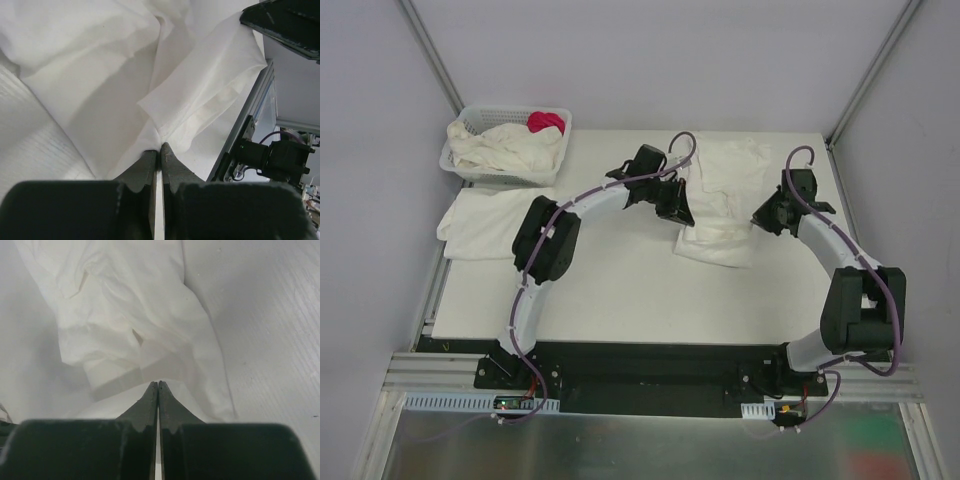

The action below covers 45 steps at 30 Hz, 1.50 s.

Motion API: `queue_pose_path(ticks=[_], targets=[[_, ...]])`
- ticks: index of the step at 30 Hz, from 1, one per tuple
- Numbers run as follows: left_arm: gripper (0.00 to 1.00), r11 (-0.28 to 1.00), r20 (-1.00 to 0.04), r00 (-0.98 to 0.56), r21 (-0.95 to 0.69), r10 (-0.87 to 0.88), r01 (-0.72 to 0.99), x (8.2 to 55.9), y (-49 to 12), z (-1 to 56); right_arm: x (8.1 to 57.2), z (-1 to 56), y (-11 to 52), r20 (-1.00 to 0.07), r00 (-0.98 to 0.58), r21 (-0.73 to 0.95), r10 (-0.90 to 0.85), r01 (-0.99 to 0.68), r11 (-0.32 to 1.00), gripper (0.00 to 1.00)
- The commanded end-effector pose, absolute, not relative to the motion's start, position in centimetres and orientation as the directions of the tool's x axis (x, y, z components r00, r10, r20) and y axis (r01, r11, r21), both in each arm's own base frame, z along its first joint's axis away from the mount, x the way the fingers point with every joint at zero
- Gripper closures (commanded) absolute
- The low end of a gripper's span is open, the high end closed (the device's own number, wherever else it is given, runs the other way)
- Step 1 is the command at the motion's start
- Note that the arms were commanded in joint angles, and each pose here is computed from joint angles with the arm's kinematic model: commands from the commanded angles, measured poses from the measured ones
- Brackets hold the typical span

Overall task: Fold and stack the t-shirts
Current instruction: Fold the folded rectangular tshirt in 1/3 of the way

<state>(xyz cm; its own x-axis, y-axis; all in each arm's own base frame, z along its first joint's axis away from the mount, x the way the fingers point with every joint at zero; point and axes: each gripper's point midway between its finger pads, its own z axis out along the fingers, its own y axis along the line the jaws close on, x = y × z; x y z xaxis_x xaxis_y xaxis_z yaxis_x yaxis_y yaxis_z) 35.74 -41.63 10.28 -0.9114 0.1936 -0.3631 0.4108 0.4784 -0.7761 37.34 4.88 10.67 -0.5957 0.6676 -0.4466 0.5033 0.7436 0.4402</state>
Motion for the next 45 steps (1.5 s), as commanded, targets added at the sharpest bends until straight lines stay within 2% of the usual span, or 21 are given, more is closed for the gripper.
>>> queue_pose_path(ticks=[1, 18, 37, 45], targets=[[1.00, 0.443, -0.417, -0.895, -0.781, 0.157, 0.441, 38.0, -41.3, 13.1, 40.5, 12.7, 3.8, -0.498, -0.528, 0.479, 0.688, 0.494, 0.726, 0.99], [1.00, 0.430, -0.388, -0.911, -0.804, 0.144, 0.410, 39.7, -42.0, 11.9, 42.5, 13.3, 2.9, -0.505, -0.500, 0.493, 0.704, 0.502, 0.710, 0.99], [0.99, 0.392, -0.462, -0.882, -0.798, 0.090, 0.458, 43.5, -42.0, 14.9, 44.5, 12.5, 2.3, -0.477, -0.504, 0.502, 0.720, 0.517, 0.694, 0.99], [0.99, 0.393, -0.438, -0.895, -0.809, 0.090, 0.436, 43.9, -42.2, 13.6, 45.3, 12.5, 2.0, -0.473, -0.498, 0.508, 0.727, 0.520, 0.687, 0.99]])
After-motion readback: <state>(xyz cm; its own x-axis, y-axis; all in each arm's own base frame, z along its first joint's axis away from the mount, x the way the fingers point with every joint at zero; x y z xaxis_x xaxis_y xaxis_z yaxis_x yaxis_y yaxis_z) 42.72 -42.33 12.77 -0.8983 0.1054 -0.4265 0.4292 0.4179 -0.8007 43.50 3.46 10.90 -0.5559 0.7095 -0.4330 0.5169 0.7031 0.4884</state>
